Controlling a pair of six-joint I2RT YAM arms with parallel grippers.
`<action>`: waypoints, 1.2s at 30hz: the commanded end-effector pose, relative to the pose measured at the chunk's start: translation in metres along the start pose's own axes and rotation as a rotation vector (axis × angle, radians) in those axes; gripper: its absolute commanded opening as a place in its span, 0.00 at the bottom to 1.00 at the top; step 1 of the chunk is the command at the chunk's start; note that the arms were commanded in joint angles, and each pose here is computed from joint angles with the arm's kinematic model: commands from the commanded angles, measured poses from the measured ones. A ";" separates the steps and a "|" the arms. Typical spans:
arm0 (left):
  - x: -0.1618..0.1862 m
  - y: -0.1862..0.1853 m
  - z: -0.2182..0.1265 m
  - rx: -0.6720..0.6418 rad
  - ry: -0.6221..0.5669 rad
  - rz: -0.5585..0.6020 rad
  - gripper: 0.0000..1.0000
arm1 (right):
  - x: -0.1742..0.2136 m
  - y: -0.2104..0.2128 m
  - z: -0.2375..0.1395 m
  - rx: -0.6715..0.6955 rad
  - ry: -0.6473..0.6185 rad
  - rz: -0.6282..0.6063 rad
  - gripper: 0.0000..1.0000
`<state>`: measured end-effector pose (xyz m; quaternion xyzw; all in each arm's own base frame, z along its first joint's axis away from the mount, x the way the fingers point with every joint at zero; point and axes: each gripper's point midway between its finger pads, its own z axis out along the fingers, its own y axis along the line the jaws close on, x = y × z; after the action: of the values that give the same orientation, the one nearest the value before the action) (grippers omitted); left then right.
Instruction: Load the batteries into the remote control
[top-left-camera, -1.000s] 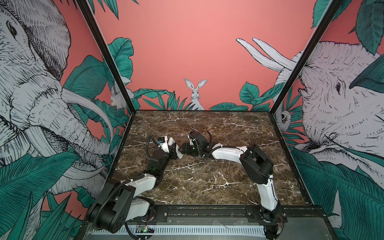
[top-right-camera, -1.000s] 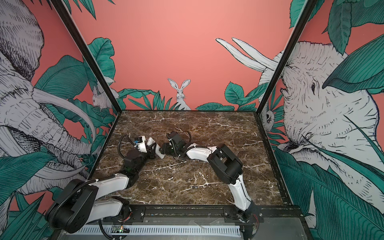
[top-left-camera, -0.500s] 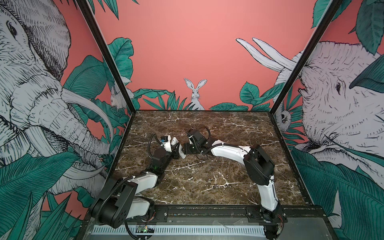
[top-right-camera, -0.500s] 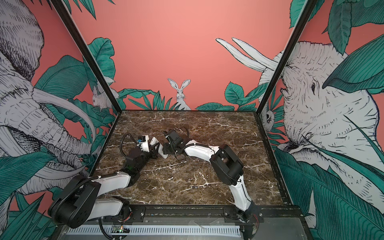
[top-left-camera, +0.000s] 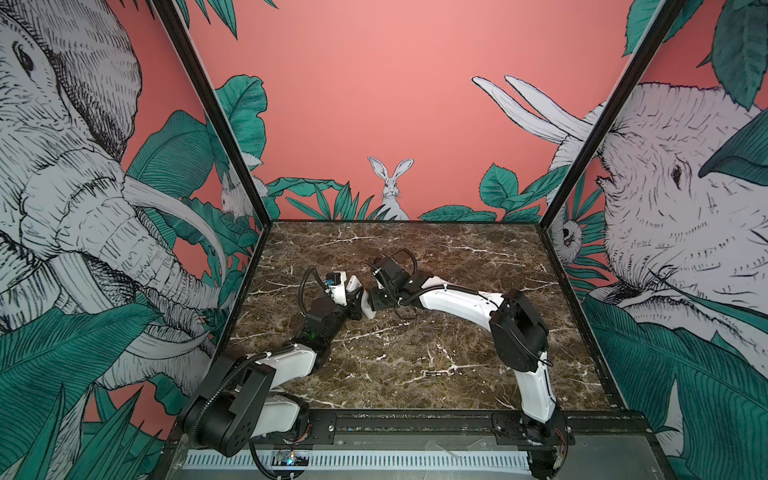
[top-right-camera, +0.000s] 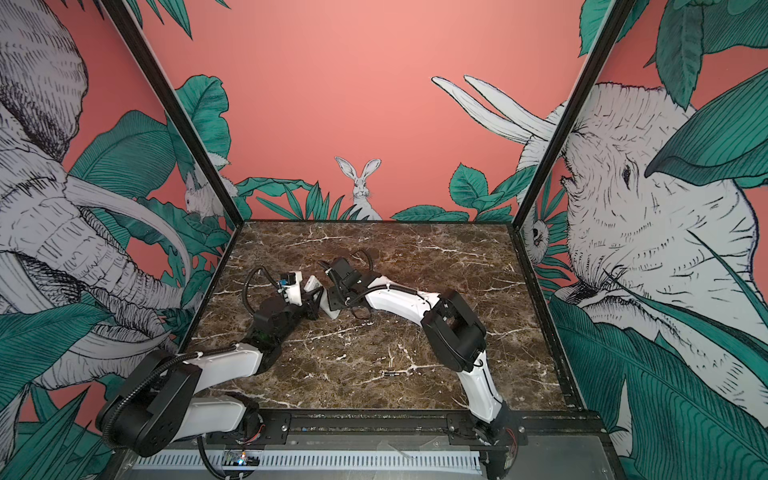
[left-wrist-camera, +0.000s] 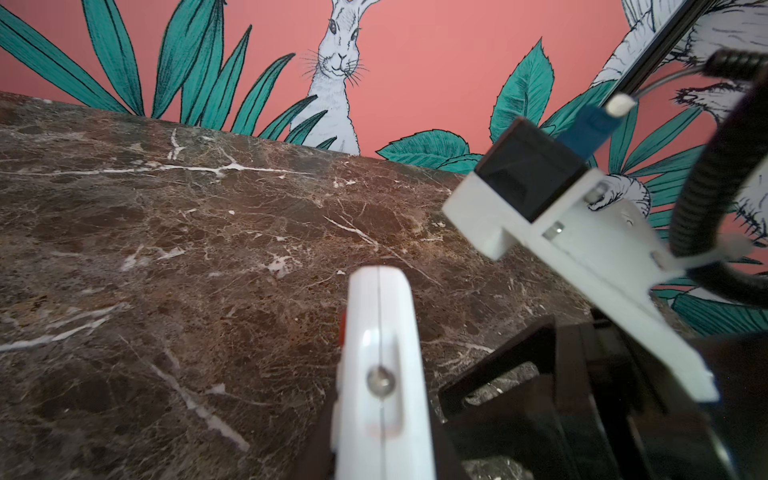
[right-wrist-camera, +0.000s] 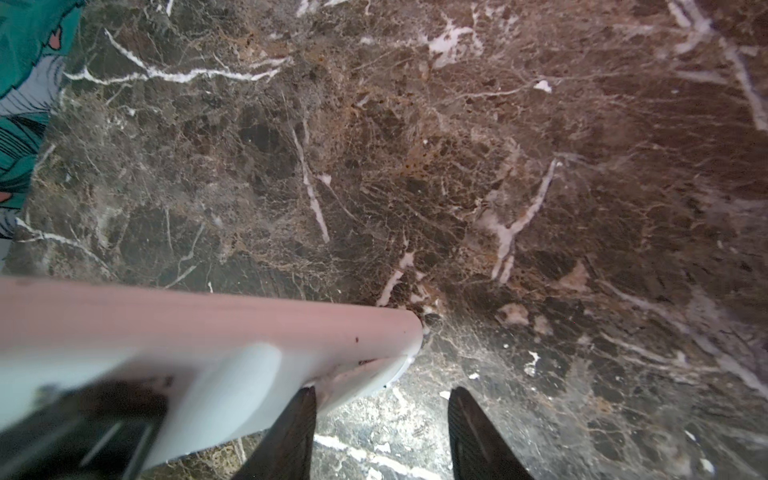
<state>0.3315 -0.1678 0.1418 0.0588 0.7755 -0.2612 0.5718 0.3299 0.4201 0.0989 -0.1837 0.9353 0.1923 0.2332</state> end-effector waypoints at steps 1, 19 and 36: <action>0.029 0.007 -0.001 -0.027 0.115 0.014 0.00 | 0.027 -0.025 -0.004 0.126 0.104 -0.067 0.50; 0.028 0.007 -0.001 -0.032 0.118 0.012 0.00 | 0.012 0.001 -0.013 -0.029 -0.001 -0.095 0.55; 0.027 0.006 -0.004 -0.033 0.119 0.012 0.00 | -0.013 -0.003 -0.018 -0.072 -0.055 -0.077 0.58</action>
<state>0.3307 -0.1685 0.1424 0.0616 0.7799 -0.2585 0.5667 0.3269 0.4116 0.1038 -0.2249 0.9207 0.2080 0.2418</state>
